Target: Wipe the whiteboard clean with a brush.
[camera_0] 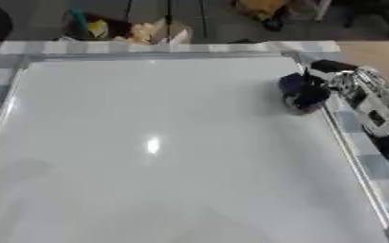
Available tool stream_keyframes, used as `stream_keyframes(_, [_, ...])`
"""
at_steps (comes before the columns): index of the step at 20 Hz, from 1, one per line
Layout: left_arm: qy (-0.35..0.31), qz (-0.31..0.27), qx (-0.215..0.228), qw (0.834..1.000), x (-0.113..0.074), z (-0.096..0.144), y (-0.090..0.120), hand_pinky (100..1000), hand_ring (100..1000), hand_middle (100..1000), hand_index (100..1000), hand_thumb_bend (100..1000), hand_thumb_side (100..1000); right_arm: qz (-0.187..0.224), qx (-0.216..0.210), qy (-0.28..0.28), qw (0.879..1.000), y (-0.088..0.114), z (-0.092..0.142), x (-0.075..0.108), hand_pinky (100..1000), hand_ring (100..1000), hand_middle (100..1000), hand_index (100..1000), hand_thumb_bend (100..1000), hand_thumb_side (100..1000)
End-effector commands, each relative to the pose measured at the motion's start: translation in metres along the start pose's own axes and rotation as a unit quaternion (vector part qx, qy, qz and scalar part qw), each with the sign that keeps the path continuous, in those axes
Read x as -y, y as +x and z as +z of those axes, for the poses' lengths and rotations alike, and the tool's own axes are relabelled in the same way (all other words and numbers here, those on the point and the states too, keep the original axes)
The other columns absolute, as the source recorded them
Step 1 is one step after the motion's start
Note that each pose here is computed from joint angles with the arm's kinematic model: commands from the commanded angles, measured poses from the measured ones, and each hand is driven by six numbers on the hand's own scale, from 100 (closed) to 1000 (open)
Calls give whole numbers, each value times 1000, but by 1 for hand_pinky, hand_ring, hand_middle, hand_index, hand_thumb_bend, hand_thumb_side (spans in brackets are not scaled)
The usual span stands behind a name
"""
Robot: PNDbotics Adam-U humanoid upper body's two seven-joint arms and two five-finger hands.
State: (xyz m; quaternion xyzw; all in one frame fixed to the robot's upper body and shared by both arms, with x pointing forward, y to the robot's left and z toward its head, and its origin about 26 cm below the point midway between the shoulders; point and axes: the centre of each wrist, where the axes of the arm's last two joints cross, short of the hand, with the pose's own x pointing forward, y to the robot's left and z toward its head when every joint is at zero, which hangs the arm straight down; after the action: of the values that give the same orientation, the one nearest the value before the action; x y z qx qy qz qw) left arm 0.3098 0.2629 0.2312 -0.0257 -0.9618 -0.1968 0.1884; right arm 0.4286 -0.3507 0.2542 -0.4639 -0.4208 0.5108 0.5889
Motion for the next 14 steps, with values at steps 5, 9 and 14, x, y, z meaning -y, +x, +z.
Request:
stream_keyframes(5, [-5, -2, 12, 1000, -2, -5, 5, 385, 587, 543, 718, 127, 981, -2, 8, -3, 1000, -1, 4, 10, 542, 591, 322, 460, 100, 484])
stream_keyframes(9, [-4, -1, 12, 1000, -1, -6, 5, 385, 588, 543, 718, 127, 980, -3, 13, -1, 1000, 1, 3, 9, 540, 588, 320, 458, 100, 486])
stream_keyframes(14, [-5, 0, 13, 1000, -1, -6, 5, 386, 589, 544, 717, 127, 979, 3, 26, 0, 1000, 9, 4, 10, 536, 585, 319, 458, 100, 488])
